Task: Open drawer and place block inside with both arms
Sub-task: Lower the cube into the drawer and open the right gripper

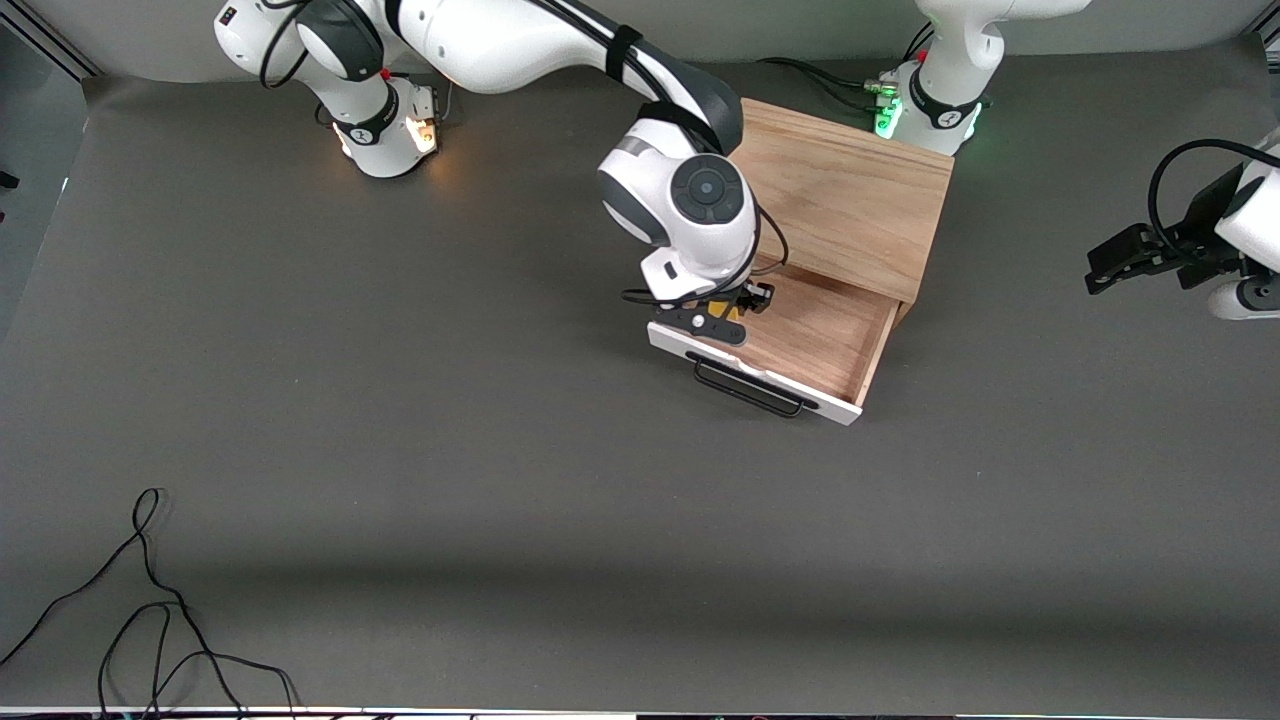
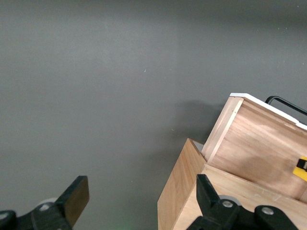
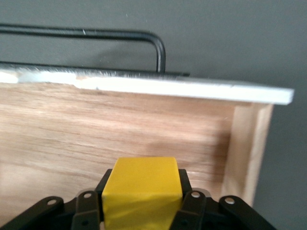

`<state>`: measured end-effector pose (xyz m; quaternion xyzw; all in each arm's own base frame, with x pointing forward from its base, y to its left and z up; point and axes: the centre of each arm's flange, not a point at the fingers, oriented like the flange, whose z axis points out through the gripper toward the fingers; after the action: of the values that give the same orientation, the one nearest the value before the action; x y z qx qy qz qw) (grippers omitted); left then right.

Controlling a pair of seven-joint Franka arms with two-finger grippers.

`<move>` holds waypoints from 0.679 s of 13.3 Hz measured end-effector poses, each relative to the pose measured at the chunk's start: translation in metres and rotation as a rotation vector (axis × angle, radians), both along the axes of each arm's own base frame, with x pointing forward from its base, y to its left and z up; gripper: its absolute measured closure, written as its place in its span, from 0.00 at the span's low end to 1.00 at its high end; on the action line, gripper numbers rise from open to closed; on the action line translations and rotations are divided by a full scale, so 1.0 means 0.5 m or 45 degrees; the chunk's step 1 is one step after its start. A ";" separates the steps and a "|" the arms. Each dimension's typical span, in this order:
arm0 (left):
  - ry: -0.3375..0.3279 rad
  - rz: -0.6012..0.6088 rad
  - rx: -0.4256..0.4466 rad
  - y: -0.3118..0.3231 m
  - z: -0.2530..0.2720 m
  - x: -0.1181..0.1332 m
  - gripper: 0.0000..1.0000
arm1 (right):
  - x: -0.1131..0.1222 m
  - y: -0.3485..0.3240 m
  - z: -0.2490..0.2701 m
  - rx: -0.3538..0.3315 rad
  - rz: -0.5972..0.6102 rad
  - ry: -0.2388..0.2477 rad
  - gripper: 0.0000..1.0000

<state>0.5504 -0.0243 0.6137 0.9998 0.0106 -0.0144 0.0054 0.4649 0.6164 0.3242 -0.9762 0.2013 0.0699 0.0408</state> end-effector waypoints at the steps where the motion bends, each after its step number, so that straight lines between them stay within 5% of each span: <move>1: 0.001 -0.014 0.000 0.000 -0.001 0.000 0.00 | -0.007 0.006 -0.013 -0.008 -0.030 0.006 0.45; 9: 0.011 -0.063 0.016 -0.001 -0.001 -0.002 0.00 | 0.003 0.004 -0.062 -0.031 -0.093 0.010 0.39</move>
<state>0.5493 -0.0250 0.6132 0.9997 -0.0141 -0.0188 -0.0011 0.4662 0.6183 0.2933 -0.9683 0.2379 0.0699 0.0306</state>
